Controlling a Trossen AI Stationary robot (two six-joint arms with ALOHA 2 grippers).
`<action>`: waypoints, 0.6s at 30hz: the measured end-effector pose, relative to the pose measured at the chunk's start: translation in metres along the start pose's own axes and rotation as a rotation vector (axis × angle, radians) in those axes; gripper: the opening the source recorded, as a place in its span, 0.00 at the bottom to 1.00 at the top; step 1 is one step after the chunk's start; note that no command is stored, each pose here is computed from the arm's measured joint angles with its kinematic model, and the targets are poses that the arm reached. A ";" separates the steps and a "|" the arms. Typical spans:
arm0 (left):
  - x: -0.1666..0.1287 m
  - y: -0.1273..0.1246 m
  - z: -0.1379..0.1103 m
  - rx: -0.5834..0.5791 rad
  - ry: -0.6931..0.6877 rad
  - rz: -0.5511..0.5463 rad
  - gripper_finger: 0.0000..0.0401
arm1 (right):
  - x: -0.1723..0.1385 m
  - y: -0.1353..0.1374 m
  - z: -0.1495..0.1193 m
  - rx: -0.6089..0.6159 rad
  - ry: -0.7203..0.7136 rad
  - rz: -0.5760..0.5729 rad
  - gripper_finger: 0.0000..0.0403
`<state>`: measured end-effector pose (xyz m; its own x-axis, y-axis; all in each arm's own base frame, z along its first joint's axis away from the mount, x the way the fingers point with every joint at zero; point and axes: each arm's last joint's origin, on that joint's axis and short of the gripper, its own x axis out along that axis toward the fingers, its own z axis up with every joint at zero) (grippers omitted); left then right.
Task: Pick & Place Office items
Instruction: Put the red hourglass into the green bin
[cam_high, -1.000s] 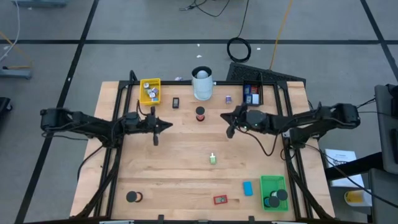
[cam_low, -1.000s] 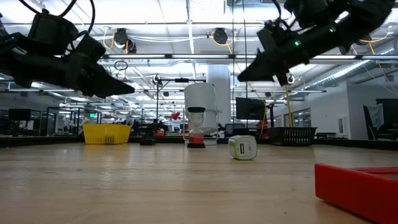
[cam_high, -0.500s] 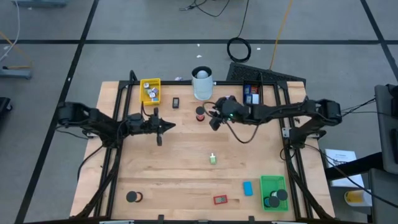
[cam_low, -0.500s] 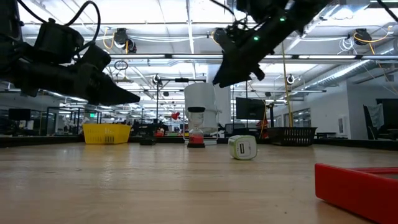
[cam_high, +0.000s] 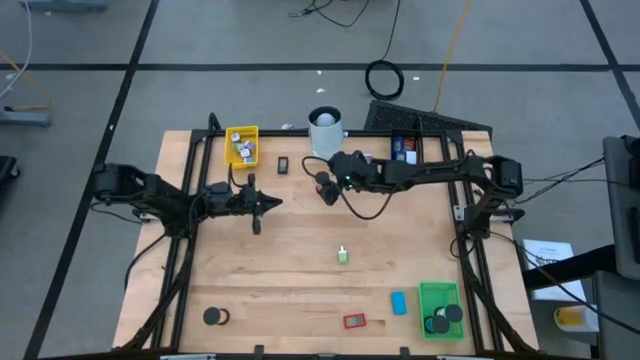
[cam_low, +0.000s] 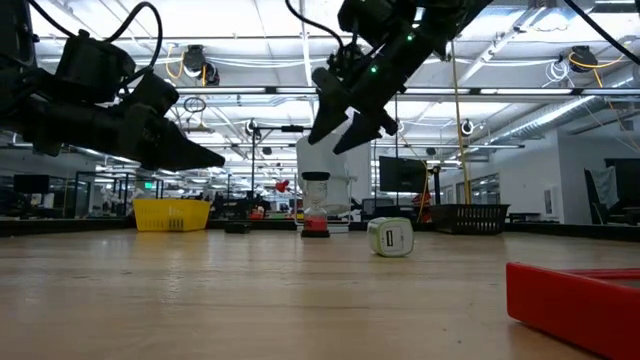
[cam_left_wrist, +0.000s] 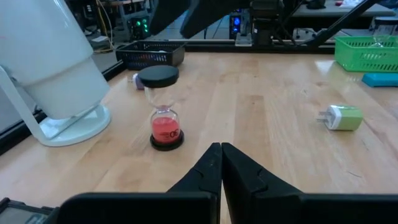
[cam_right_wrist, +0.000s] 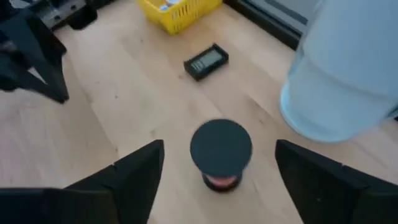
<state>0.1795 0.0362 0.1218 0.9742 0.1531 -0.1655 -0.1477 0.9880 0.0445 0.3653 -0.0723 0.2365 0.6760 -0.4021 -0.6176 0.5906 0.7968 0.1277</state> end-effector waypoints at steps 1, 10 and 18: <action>0.000 0.000 0.000 -0.001 0.000 0.001 0.04 | 0.002 0.000 0.000 -0.009 0.009 -0.007 0.77; 0.000 0.000 0.000 0.004 0.003 0.000 0.03 | 0.033 -0.006 -0.008 -0.037 0.024 -0.038 0.82; 0.000 0.000 -0.001 0.016 0.007 0.000 0.05 | 0.041 -0.006 -0.010 -0.074 -0.012 -0.081 0.82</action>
<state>0.1795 0.0362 0.1212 0.9730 0.1534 -0.1722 -0.1451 0.9876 0.0600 0.3852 -0.0894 0.2027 0.6330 -0.4714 -0.6140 0.6093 0.7927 0.0195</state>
